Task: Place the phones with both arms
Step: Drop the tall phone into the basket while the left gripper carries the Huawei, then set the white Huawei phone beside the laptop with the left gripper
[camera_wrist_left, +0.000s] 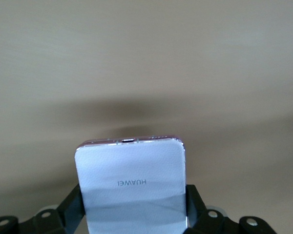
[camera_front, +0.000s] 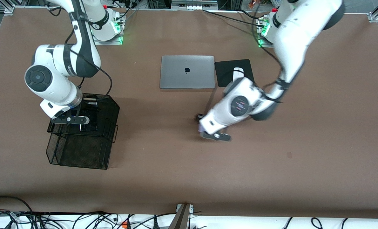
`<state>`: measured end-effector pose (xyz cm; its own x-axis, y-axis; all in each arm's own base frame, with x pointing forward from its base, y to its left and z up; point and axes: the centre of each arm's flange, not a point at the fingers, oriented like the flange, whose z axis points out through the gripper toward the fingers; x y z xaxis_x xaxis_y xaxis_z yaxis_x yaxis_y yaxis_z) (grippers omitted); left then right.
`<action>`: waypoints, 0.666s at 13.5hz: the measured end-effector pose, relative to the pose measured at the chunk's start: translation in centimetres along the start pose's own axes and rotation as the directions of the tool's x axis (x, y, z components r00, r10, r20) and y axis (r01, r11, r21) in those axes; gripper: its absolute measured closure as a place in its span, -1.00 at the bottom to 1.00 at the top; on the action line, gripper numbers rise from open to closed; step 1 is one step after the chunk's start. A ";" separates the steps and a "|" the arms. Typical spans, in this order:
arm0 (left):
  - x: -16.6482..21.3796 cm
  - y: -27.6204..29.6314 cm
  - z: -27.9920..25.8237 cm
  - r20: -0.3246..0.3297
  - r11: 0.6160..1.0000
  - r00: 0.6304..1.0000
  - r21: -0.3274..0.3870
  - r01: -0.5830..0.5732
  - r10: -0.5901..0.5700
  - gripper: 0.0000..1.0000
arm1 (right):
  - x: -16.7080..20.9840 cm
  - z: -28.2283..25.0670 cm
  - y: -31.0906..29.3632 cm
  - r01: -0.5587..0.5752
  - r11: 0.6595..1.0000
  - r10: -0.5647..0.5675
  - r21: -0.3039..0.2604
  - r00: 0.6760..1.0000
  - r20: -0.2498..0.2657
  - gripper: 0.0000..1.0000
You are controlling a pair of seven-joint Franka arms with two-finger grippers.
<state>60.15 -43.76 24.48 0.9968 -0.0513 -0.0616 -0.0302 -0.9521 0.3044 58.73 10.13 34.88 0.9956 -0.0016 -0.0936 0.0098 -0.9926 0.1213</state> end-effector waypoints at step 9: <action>-1.0 1.7 2.6 -0.012 0.995 0.995 -0.014 0.099 -0.099 -1.00 | 1.6 1.8 -0.2 -0.028 0.999 0.028 0.033 1.000 -0.005 -1.00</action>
<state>58.87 -46.10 22.59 0.9957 0.0474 -0.0797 0.0700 -0.9481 0.3101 60.20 10.12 32.91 0.9959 -0.0290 -0.0855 -0.0212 -0.9956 0.0909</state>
